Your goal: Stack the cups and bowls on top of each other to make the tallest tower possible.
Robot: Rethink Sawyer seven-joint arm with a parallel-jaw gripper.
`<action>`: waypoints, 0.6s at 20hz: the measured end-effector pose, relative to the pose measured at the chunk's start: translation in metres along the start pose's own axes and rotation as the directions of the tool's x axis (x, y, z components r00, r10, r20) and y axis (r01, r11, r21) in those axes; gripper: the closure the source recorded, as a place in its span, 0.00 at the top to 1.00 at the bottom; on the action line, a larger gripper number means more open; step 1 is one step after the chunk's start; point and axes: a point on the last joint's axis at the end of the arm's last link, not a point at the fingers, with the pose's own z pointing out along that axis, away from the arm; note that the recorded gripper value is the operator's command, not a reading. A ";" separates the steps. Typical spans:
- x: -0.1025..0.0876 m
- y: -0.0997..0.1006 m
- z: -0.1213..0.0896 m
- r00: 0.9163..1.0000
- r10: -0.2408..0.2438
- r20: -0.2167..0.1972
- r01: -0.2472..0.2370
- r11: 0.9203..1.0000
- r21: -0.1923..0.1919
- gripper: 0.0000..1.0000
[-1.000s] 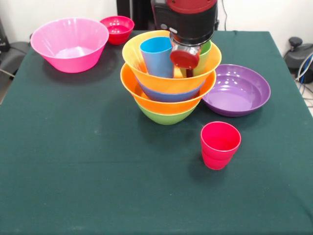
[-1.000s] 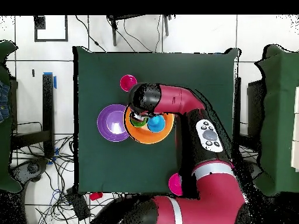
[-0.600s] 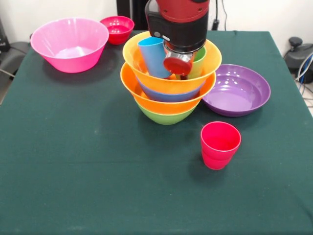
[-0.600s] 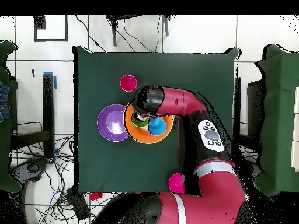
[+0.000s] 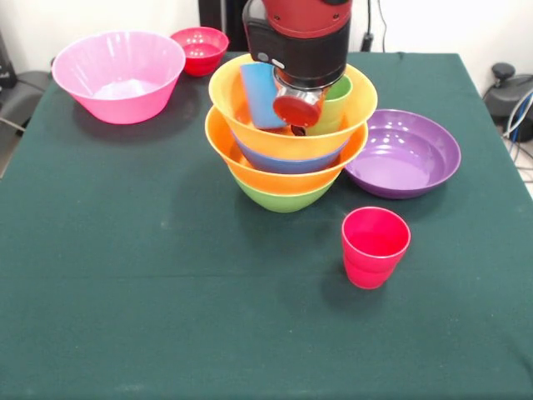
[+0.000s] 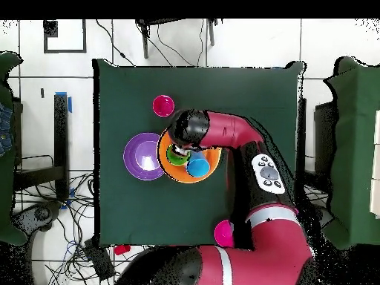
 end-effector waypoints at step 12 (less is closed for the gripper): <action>-0.004 0.011 -0.021 0.999 -0.013 -0.049 0.012 1.000 -0.022 1.00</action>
